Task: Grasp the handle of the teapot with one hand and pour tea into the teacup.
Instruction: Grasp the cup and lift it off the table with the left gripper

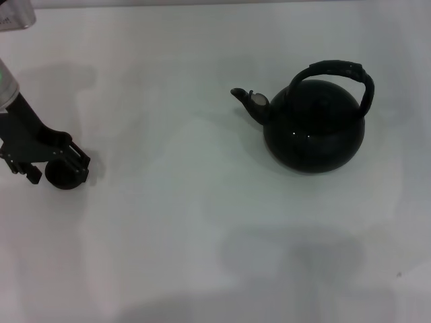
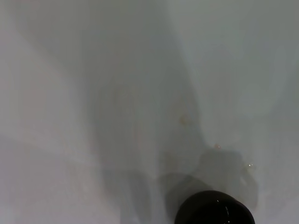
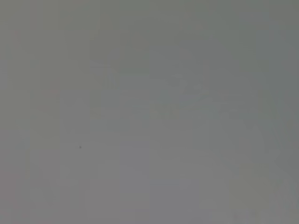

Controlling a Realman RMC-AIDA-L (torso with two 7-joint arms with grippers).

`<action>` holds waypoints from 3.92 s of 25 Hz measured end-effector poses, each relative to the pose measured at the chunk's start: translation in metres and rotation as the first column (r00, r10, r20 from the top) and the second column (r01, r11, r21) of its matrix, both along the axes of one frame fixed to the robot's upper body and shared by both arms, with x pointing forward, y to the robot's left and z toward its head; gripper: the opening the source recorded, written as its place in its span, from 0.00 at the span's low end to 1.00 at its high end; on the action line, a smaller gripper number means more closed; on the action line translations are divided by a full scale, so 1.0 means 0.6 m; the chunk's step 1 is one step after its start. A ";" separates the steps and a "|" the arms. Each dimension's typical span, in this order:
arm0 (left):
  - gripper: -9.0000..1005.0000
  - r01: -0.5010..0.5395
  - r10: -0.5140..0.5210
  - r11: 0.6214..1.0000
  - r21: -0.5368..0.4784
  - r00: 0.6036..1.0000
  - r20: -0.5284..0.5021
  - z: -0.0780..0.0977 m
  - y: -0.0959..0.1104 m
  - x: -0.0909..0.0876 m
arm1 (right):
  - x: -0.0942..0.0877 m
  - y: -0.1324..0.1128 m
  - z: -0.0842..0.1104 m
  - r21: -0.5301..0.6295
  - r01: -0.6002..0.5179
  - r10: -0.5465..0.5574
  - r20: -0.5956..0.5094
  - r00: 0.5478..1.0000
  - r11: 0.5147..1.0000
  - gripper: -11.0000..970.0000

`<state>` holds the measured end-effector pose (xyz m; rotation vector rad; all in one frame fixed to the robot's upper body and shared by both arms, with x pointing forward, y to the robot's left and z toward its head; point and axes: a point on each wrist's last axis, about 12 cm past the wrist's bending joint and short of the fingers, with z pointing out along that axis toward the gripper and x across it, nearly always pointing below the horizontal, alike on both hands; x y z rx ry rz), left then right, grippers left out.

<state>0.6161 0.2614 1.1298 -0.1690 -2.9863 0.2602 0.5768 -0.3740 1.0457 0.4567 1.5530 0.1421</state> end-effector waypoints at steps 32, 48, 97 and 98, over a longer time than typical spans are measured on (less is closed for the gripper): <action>0.87 -0.011 0.010 1.000 0.005 0.999 0.033 -0.009 0.007 0.002 | -0.001 -0.001 0.000 0.000 0.003 -0.003 0.000 1.000 1.000 0.77; 0.87 -0.006 0.005 1.000 0.019 0.999 0.045 -0.012 0.011 0.003 | -0.001 -0.002 0.000 0.001 0.003 -0.003 0.002 1.000 1.000 0.76; 0.69 0.096 -0.098 0.995 0.023 0.990 0.100 0.013 -0.050 0.026 | -0.003 -0.003 -0.001 0.002 0.005 -0.005 0.000 1.000 1.000 0.77; 0.69 0.108 -0.109 0.994 0.018 0.989 0.101 0.012 -0.060 0.026 | -0.003 -0.003 -0.001 0.002 0.005 -0.005 -0.001 1.000 1.000 0.77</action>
